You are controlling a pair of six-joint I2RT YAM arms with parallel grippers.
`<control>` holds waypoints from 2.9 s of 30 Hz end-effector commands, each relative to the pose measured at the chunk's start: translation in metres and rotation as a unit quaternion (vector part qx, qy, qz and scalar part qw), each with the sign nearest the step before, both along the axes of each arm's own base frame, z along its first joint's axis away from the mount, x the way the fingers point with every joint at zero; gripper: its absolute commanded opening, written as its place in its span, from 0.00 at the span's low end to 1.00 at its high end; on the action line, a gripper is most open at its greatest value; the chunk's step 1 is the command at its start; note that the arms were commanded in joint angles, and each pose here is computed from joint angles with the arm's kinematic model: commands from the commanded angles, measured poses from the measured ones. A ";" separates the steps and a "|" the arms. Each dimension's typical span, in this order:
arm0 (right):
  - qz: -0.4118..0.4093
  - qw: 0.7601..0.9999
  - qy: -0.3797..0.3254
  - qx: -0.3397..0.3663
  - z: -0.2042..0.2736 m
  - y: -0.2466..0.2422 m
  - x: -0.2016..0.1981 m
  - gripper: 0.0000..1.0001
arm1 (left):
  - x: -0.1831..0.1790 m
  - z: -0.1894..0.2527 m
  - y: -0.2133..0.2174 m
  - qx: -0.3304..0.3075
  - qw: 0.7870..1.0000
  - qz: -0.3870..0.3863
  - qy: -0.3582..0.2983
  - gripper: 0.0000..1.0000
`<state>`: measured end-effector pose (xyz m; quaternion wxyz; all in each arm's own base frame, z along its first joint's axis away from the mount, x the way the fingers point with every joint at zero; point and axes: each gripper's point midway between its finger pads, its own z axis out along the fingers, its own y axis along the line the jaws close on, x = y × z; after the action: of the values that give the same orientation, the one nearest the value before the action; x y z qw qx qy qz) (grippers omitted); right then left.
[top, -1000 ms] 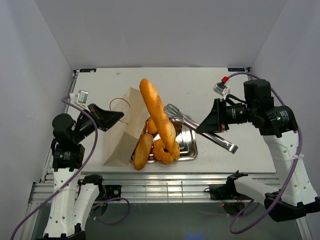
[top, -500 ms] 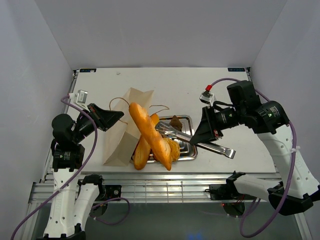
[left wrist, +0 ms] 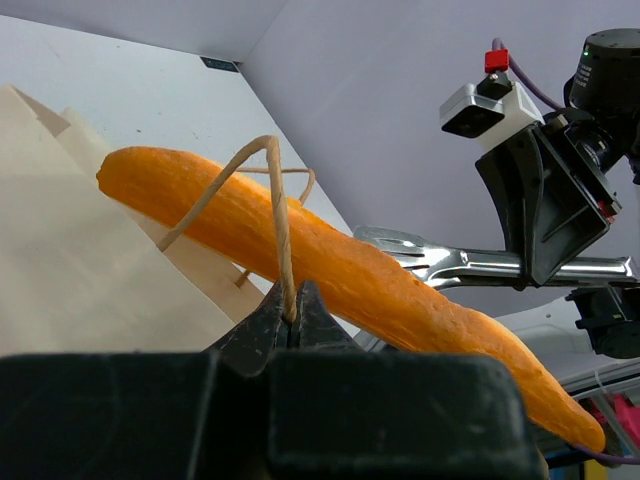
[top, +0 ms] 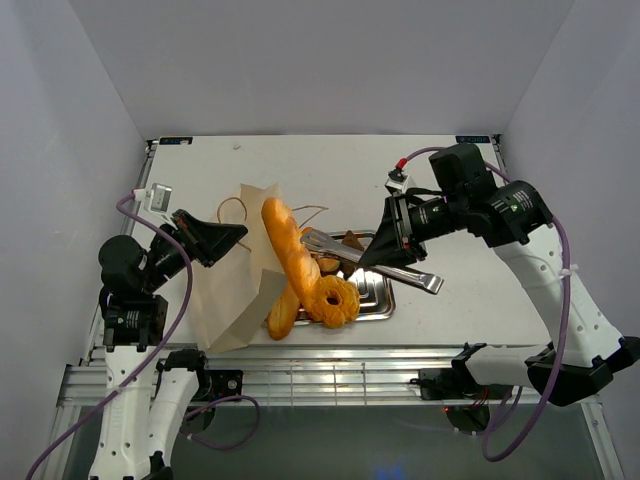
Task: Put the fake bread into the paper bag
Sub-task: Pick up the fake bread from the plate, then place the fake bread in the paper bag.
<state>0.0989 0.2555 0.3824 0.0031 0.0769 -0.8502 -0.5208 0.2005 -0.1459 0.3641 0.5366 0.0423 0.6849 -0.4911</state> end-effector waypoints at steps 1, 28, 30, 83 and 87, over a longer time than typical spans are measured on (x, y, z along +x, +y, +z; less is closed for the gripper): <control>-0.022 0.999 -0.020 0.031 0.025 0.011 0.010 0.08 | -0.005 0.005 -0.003 -0.004 1.000 -0.013 -0.009 0.00; 0.054 0.997 -0.056 -0.017 -0.005 0.055 0.029 0.08 | -0.029 0.022 -0.017 0.002 0.995 -0.088 -0.050 0.00; 0.057 0.997 -0.050 -0.028 -0.013 0.058 0.033 0.08 | -0.030 0.024 -0.017 0.001 0.995 -0.089 -0.052 0.00; 0.079 0.995 -0.053 0.012 0.000 0.059 0.052 0.34 | -0.036 0.039 -0.024 -0.006 0.990 -0.120 -0.070 0.00; 0.079 0.996 -0.052 0.003 0.000 0.055 0.049 0.34 | -0.036 0.040 -0.024 -0.007 0.990 -0.120 -0.070 0.00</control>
<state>0.1580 0.3152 0.3550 0.0274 0.1443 -0.8610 -0.4870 0.1729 -0.1680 0.3875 0.5083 0.1354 0.6473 -0.5517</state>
